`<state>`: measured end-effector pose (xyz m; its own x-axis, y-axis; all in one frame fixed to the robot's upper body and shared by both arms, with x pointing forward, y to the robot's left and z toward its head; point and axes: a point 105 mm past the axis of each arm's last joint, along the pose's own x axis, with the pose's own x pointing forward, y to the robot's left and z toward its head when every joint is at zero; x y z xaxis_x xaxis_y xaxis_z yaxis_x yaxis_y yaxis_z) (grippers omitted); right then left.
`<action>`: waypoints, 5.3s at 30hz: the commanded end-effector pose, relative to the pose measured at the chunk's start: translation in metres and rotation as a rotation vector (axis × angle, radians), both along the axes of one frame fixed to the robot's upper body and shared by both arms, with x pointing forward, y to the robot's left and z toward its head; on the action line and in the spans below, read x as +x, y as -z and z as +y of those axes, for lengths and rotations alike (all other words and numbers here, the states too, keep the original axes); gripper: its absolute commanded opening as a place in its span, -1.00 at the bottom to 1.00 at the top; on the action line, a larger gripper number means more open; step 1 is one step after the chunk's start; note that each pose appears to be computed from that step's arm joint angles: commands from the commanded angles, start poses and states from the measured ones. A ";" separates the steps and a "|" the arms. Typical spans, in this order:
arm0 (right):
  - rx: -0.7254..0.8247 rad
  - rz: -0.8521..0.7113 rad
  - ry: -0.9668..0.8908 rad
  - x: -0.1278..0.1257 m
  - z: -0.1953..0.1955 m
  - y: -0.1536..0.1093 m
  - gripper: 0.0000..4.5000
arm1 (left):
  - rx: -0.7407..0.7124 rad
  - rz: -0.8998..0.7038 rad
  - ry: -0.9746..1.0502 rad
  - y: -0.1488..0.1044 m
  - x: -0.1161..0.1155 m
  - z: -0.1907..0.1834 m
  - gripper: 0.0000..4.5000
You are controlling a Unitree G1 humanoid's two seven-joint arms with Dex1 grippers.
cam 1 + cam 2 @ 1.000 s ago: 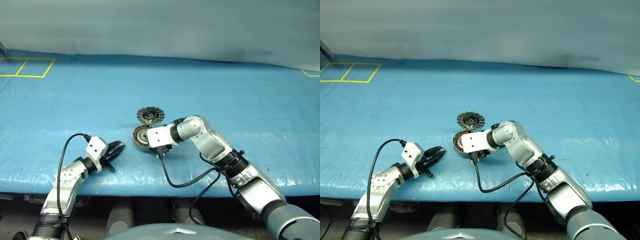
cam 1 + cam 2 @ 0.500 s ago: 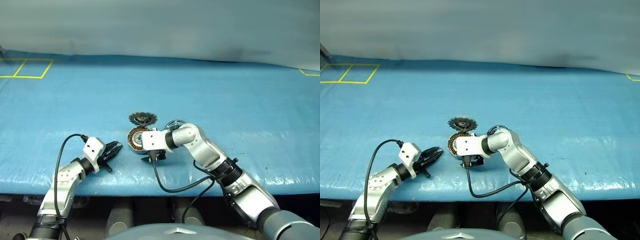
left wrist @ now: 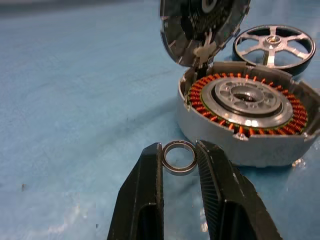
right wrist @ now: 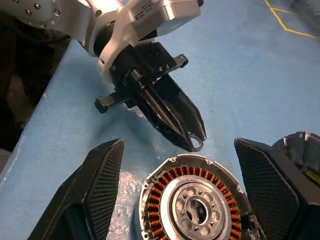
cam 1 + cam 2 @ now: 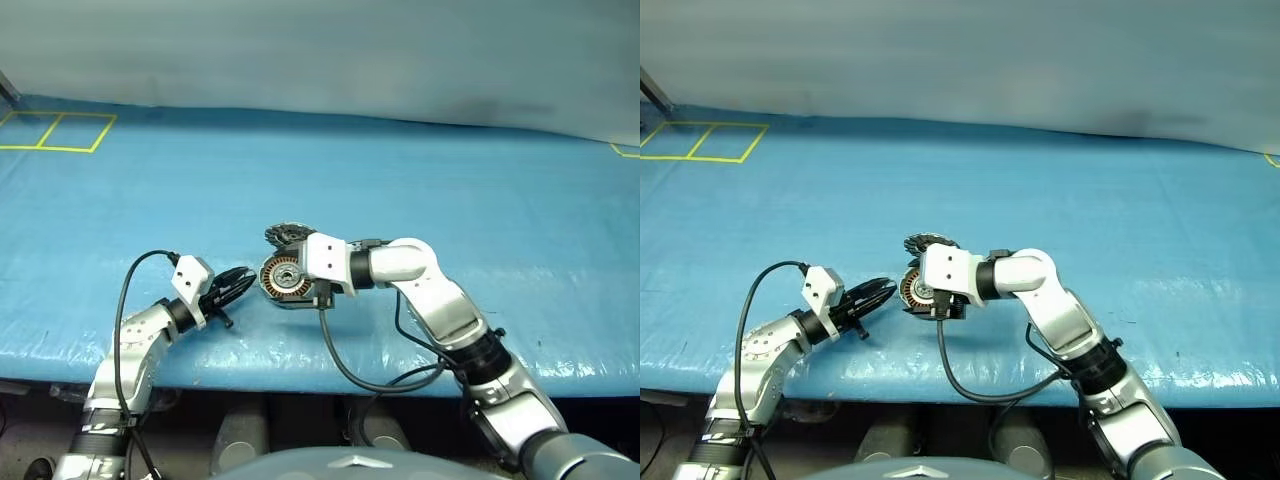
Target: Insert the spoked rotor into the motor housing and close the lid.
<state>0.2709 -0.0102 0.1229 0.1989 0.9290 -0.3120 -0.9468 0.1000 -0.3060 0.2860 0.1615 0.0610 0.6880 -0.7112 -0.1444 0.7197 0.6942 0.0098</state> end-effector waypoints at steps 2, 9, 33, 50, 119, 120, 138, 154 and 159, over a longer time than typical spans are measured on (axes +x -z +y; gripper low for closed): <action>0.050 0.041 0.132 0.001 -0.025 0.003 0.67 | -0.035 -0.034 0.080 -0.022 0.001 -0.006 -0.71; 0.040 0.128 0.291 -0.001 -0.053 0.028 0.67 | -0.018 -0.004 0.213 -0.024 0.003 -0.022 -0.71; 0.020 0.127 0.374 -0.003 -0.060 0.038 0.67 | 0.146 0.028 0.382 -0.004 0.022 -0.048 -0.71; 0.011 0.095 0.388 0.003 -0.060 0.037 0.69 | 0.101 0.003 0.352 -0.009 0.025 -0.044 -0.30; -0.023 0.069 0.390 0.008 -0.057 0.043 0.69 | 0.112 0.026 0.329 -0.009 0.022 -0.052 -0.99; -0.024 0.069 0.391 0.008 -0.057 0.043 0.69 | 0.114 0.027 0.328 -0.008 0.022 -0.052 -0.99; -0.021 0.063 0.393 0.009 -0.055 0.043 0.69 | 0.151 0.095 0.366 -0.005 0.016 -0.050 -0.99; -0.012 0.056 0.404 0.011 -0.055 0.042 0.69 | 0.267 0.154 0.327 0.006 0.020 -0.045 -0.99; -0.012 0.052 0.404 0.011 -0.054 0.041 0.69 | 0.319 0.183 0.339 0.010 0.018 -0.042 -0.99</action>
<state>0.2796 -0.0681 0.0690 0.5207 0.7614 -0.3861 -0.8537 0.4688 -0.2268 0.3078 0.1127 0.0653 0.3849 -0.8262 -0.4114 0.9145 0.4017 0.0489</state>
